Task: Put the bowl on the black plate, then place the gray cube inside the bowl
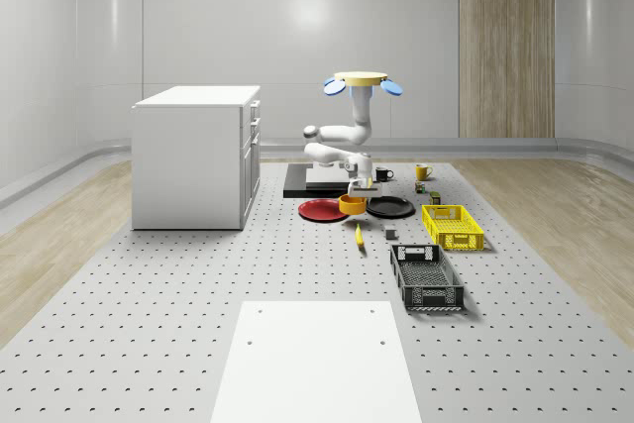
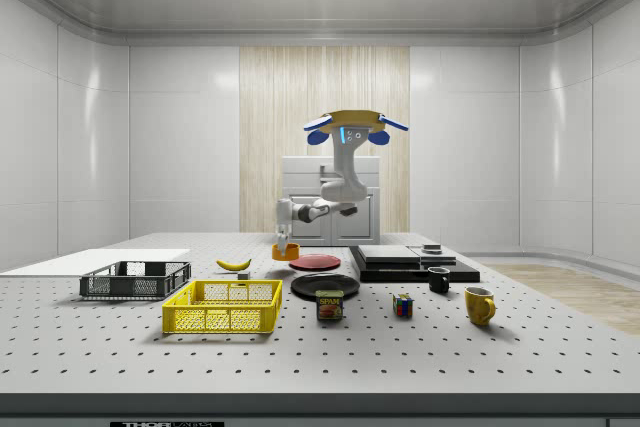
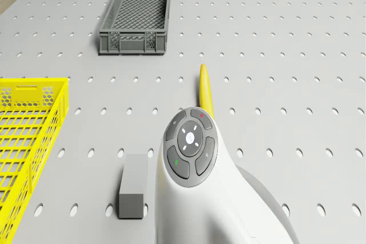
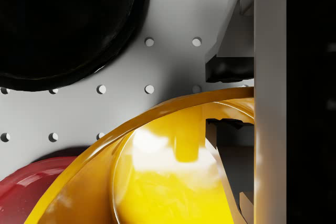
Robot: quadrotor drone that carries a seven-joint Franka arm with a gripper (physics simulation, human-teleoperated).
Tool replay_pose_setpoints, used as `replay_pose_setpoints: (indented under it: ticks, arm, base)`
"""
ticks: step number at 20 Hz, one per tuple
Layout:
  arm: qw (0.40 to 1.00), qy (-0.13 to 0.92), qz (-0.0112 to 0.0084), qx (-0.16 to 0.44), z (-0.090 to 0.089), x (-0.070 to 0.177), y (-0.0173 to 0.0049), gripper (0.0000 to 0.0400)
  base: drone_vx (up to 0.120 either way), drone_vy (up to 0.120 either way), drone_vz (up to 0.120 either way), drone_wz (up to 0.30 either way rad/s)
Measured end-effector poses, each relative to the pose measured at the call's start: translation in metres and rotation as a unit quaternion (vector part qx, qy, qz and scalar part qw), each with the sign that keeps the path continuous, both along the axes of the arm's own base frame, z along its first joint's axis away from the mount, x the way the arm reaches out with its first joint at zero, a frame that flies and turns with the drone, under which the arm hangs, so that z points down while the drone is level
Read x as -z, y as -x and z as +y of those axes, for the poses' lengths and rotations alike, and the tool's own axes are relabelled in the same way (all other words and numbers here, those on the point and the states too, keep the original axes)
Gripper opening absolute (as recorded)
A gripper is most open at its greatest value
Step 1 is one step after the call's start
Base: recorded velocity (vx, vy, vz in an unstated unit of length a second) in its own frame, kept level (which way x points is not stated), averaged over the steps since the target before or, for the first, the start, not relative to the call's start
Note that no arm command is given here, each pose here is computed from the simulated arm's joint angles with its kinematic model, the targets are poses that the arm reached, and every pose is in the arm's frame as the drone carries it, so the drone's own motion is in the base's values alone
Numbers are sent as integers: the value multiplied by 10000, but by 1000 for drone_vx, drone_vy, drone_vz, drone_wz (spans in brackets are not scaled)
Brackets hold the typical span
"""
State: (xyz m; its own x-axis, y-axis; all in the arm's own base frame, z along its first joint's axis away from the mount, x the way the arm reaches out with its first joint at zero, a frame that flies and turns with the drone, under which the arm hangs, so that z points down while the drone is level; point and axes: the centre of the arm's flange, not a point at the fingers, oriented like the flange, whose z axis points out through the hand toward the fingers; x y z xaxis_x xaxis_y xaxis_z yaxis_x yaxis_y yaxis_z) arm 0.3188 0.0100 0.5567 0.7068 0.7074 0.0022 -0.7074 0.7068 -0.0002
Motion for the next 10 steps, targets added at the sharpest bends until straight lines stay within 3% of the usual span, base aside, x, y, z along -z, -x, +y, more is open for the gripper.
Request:
replay_pose_setpoints:
  ticks: [10]
  arm:
    - [10000,0,0,0,0,0,0,100]
  base:
    - [-120,120,0,0]
